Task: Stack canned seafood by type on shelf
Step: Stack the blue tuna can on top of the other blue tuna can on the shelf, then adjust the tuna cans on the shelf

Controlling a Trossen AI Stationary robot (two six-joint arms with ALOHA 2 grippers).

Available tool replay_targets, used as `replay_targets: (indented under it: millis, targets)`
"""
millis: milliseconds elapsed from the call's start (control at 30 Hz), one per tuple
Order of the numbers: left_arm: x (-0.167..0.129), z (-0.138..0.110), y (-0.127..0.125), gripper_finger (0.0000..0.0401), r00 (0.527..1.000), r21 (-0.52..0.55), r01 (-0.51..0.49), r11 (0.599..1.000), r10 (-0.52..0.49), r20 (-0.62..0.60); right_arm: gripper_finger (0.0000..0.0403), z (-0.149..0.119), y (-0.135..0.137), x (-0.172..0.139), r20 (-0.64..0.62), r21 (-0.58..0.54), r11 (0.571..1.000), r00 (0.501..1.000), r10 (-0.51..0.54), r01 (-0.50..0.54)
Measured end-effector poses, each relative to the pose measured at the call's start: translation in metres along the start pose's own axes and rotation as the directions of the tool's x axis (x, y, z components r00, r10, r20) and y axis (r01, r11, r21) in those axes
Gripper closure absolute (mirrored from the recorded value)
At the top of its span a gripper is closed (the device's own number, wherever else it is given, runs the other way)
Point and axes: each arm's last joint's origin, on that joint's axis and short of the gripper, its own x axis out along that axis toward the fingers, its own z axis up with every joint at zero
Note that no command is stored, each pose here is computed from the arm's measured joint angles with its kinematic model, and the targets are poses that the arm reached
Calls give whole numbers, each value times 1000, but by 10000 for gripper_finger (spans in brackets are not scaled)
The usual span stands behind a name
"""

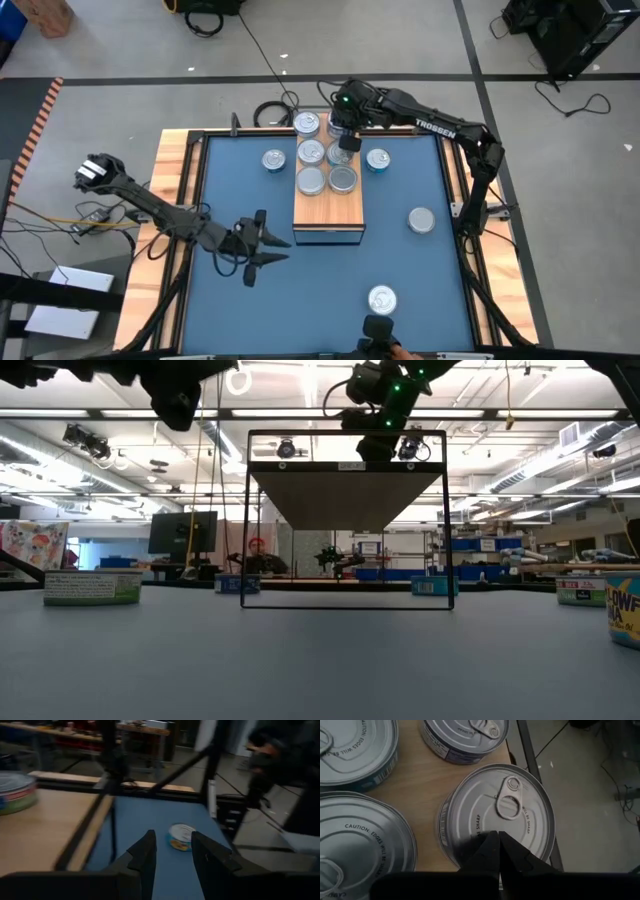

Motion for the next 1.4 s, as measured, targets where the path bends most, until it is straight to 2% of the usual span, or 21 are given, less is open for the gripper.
replay_targets:
  millis: [167,267,333,400,500,800,1000,1200,1400]
  targets:
    - [5,1,19,287,994,-32,-105,994,105,-9,396,0,-2,0,-2,2,1000,1000,-30,30]
    - [5,6,34,315,986,-32,-169,985,169,-5,396,2,1,-8,9,-14,998,998,-59,60]
    - [3,10,47,338,976,10,-218,976,218,-1,398,5,2,-19,49,-21,997,996,-70,71]
    - [-1,15,60,363,961,61,-276,959,277,-2,400,7,4,-31,84,-22,997,994,-75,77]
    - [-8,25,84,392,932,70,-362,930,362,16,400,9,7,-42,120,-14,998,991,-66,68]
    - [-25,30,161,395,829,17,-557,830,558,-34,402,13,16,-56,180,-18,999,983,-23,27]
    - [-36,25,211,396,790,-35,-611,791,607,-91,402,18,17,-57,222,-12,999,974,-36,39]
    - [-30,27,254,396,741,-52,-667,743,654,-154,402,19,16,-57,231,-10,999,972,-40,44]
    - [-12,38,283,397,745,-38,-660,751,646,-168,402,18,16,-57,226,-10,999,973,-43,46]
